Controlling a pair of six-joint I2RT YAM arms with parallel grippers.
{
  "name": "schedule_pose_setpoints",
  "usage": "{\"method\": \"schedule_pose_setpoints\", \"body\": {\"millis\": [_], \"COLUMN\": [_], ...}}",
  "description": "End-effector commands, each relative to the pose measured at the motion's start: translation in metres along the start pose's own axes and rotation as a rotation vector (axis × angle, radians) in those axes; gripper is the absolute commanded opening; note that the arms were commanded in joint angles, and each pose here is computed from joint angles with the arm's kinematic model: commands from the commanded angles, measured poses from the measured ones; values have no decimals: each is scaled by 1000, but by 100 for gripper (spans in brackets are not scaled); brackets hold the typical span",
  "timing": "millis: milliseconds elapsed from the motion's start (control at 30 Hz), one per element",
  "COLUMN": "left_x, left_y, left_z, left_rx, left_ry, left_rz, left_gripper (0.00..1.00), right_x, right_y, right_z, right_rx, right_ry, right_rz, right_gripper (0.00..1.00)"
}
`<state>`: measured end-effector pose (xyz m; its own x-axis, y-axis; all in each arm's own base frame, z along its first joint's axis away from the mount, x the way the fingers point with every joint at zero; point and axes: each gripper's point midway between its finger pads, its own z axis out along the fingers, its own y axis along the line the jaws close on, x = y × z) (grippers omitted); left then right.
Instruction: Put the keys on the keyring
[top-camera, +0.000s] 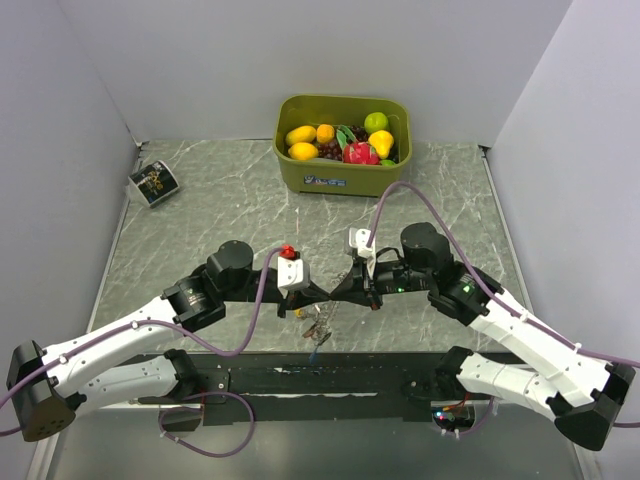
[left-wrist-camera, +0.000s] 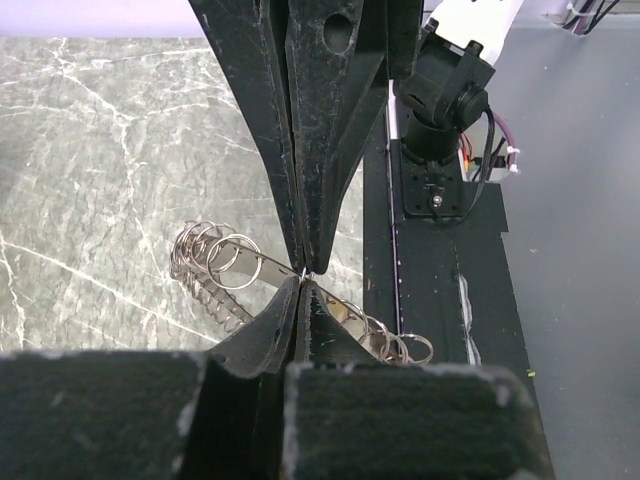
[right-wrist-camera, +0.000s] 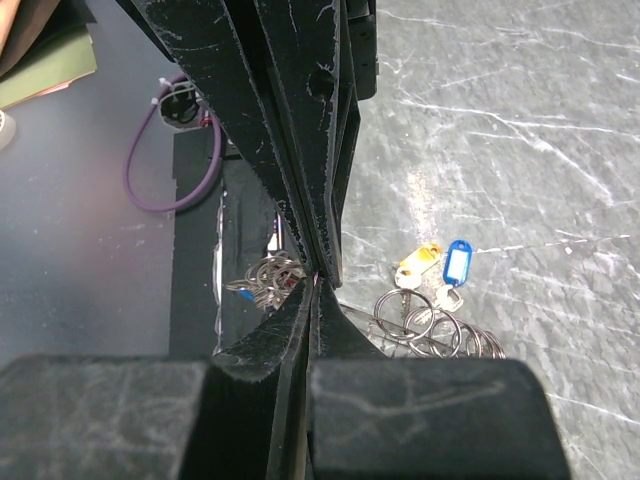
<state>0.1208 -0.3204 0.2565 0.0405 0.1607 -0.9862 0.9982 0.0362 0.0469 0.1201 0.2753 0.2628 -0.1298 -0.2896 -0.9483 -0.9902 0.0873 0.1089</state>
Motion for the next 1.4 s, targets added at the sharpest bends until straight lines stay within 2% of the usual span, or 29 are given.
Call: {"method": "schedule_pose_setpoints", "body": {"millis": [0,67,100,133,167,333,367,433,467,567,700,900,1200,1367], "left_x": [-30,-29,-32,-30,-31,-35,-44,-42,-51,-51,-51,-55,-52,-46], "left_y": [-4,-3,-4,-1,-2,-4,-4,-7,-8,-12,-27,-38,-27,-16], "left_z": [-3,-4,-5,-5,-6,-14,-17,-23,-27,-37,-51,-66,-69,-70], "left_rx": [9,-5,-9,-25,-30,-62,-68,-74,-81,-94,-69,-67,-130,-186], "left_ry": [-104,-125,-140,-149,-162,-258,-306,-341,-388,-441,-494,-524,-495,-422], "left_rz": [39,26,28,25,16,-7,16,23,50,92,233,333,266,201], "left_gripper": [1,1,1,1,1,1,1,1,1,1,1,1,1,1], "right_x": [-31,-44,-41,-46,-52,-55,-56,-54,-53,-56,-57,-56,-40,-27], "right_y": [8,11,14,18,19,26,27,30,31,33,31,27,18,-10], "right_z": [-5,-11,-11,-16,-18,-24,-24,-23,-23,-24,-26,-29,-22,-19], "right_rx": [-14,-8,-16,-14,-13,-22,-25,-47,-51,-60,-37,0,29,178], "right_ry": [-124,-199,-213,-245,-276,-321,-327,-328,-326,-346,-351,-354,-308,-290], "right_rz": [-66,-104,-86,-102,-115,-113,-114,-108,-107,-95,-96,-102,-42,50], "right_gripper": [12,26,39,45,55,79,86,93,99,99,99,99,99,99]}}
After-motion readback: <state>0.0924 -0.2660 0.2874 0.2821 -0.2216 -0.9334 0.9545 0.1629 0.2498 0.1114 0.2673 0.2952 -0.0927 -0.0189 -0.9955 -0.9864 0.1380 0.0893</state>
